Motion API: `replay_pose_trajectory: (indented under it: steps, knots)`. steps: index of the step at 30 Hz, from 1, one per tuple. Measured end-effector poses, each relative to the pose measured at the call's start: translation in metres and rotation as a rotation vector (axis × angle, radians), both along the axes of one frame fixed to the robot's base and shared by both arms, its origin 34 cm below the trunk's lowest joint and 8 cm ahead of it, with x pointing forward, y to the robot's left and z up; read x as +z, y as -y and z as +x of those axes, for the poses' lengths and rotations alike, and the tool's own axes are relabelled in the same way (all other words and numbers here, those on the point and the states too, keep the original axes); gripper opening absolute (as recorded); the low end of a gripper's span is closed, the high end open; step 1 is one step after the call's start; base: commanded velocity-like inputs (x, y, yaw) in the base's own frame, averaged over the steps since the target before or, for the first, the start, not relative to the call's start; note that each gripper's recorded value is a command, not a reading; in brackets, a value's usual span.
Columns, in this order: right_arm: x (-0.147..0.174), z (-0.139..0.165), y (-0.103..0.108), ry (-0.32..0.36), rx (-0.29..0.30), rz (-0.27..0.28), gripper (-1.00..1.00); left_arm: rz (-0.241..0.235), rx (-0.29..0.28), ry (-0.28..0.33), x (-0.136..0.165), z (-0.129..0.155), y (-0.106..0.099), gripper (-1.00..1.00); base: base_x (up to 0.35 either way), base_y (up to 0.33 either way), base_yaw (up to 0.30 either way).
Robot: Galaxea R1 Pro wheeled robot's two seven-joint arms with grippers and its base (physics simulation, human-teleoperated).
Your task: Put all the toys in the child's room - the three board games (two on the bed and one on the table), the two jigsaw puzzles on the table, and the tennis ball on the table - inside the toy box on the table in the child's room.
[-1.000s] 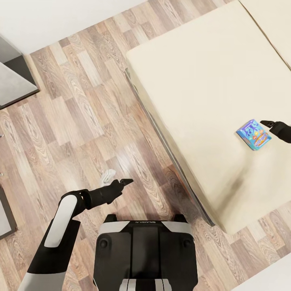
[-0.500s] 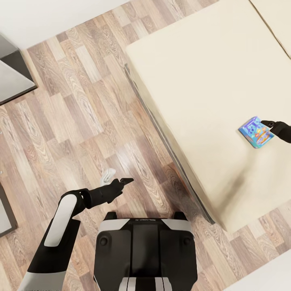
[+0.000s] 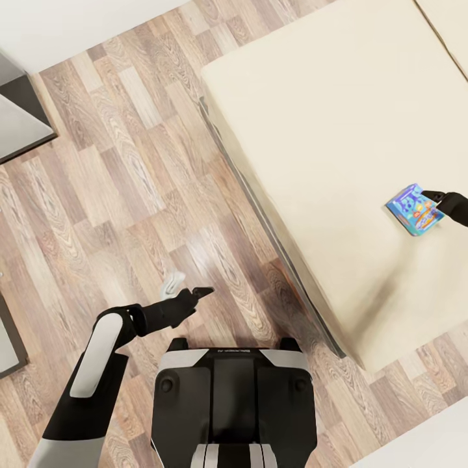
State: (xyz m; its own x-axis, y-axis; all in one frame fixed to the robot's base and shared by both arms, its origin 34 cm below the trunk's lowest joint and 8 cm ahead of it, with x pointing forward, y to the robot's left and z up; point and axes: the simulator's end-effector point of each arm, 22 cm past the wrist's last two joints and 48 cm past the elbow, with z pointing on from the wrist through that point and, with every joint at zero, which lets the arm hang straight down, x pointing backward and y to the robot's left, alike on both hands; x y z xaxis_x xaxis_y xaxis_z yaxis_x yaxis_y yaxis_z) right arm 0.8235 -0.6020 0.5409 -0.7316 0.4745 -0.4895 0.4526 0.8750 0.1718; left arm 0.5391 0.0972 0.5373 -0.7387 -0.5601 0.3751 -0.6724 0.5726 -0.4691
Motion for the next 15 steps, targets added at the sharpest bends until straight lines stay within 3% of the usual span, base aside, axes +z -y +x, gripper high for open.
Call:
replay_pose_trajectory:
  steps: [6, 15]
  knots:
    - [0.0007, 0.0023, -0.0017, 0.005, 0.007, -0.001, 1.00, 0.006, -0.002, -0.005, -0.0019, -0.0030, -0.0027, 1.00, -0.080, 0.000, 0.000]
    - [0.0010, 0.0036, -0.0029, 0.009, 0.010, 0.001, 1.00, 0.009, -0.003, -0.008, -0.0027, -0.0042, -0.0035, 1.00, -0.265, 0.000, 0.000]
